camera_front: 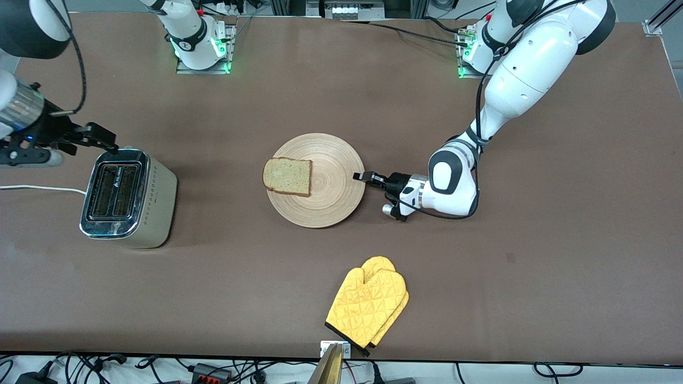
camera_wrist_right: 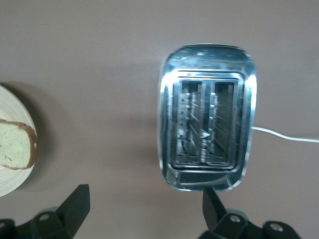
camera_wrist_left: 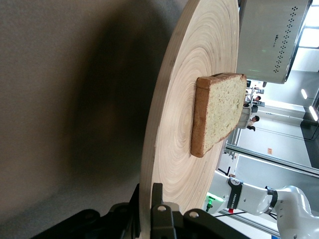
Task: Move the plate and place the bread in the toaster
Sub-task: 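Release the plate with the left gripper while the right gripper reaches the bread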
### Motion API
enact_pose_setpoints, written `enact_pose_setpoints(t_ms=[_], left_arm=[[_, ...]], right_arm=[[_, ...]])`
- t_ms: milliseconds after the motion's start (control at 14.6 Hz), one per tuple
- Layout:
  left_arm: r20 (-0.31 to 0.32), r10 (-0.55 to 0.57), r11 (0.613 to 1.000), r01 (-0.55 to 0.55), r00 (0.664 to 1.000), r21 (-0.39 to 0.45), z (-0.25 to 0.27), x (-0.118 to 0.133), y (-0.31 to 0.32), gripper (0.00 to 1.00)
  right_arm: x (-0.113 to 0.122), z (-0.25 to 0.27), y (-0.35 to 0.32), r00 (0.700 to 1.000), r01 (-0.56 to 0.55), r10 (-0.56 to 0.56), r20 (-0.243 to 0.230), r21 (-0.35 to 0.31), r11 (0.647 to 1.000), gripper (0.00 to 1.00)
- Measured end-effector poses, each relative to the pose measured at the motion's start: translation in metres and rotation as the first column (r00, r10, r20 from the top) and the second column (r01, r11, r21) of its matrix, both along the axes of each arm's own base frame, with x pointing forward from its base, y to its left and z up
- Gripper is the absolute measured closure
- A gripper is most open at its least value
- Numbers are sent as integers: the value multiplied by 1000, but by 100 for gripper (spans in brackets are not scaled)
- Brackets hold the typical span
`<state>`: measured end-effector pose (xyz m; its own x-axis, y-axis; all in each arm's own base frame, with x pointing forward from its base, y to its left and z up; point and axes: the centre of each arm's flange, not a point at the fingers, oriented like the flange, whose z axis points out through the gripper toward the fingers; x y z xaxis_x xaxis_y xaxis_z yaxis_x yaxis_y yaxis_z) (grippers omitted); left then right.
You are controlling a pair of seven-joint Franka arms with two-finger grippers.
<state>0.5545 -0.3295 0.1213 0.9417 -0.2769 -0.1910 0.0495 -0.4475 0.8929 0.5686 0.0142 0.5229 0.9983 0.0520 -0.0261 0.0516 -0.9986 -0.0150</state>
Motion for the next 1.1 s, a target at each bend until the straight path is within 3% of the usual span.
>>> enact_pose_setpoints(t_ms=[137,343,412,549,823,1098], left_arm=[[7,3,1000,-3,1000,8,0,0,-2,91],[10,3,1000,-3,1000,8,0,0,-3,72],[16,6,1000,-6,1000,5,2,4,-3,71],[30,15,1000,-15,999,2,6,11,-1,61],[33,36,999,-36,999,8,5,34,41,56],[26,-57,998,57,998,-22,24,67,139,56]], right_arm=[[7,-15,26,999,-37,37,1,0,999,0],[15,-43,52,999,-36,36,-30,-4,999,0],[16,-51,65,999,-34,33,-42,-6,999,0],[15,-65,96,998,-13,12,-61,-14,1000,0],[16,-87,129,997,-22,21,-76,-21,1000,0],[18,-111,156,997,-18,16,-79,-25,1000,0]])
